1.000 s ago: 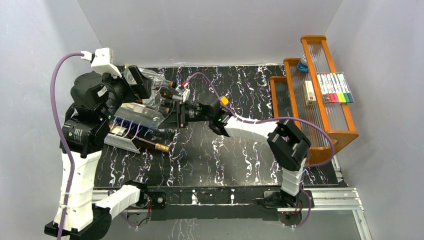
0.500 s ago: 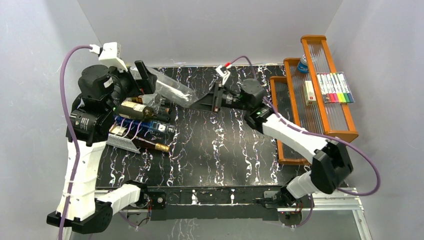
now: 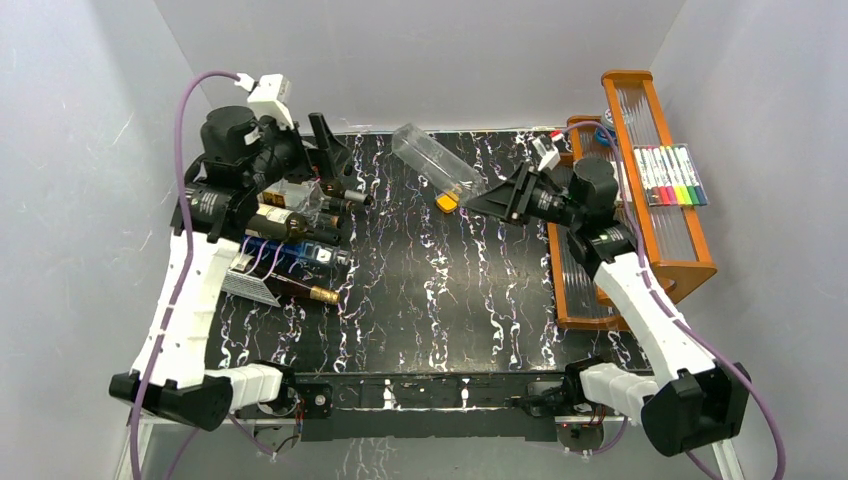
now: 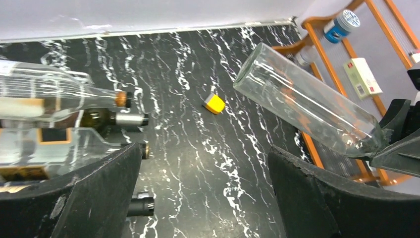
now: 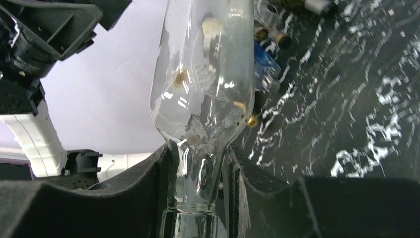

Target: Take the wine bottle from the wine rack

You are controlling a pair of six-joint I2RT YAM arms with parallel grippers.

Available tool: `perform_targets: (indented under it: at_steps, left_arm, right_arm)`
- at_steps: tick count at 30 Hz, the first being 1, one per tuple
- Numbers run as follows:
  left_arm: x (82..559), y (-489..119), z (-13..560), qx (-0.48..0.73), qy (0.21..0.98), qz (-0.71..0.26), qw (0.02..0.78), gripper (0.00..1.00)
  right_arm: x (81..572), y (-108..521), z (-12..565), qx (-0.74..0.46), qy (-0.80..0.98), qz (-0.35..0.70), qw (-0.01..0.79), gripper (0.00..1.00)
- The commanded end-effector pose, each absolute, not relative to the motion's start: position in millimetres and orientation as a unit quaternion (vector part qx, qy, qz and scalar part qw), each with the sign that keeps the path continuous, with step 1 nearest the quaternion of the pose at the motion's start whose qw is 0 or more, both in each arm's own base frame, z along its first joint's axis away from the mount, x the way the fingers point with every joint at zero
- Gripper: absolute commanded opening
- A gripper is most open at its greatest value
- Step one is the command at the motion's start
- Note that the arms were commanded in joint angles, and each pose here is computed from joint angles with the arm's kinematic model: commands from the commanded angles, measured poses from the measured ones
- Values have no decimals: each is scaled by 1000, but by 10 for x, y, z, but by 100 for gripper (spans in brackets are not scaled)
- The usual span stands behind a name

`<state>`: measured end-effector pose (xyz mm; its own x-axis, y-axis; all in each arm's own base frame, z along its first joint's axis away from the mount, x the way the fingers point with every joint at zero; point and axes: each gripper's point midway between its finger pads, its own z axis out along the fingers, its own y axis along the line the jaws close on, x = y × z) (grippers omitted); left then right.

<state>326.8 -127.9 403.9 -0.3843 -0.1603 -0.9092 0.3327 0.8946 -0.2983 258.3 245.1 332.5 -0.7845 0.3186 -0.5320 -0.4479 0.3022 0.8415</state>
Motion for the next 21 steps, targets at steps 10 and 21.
perform_targets:
  at_steps: [10,21]
  left_arm:
    - [3212,-2142,3367,169,808,-369,428,98]
    - [2634,-2831,2681,360,764,-349,406,98]
  right_arm:
    - [2317,1978,2817,-53,820,485,298,0]
    - [2107,1862,2484,-68,872,436,213,0]
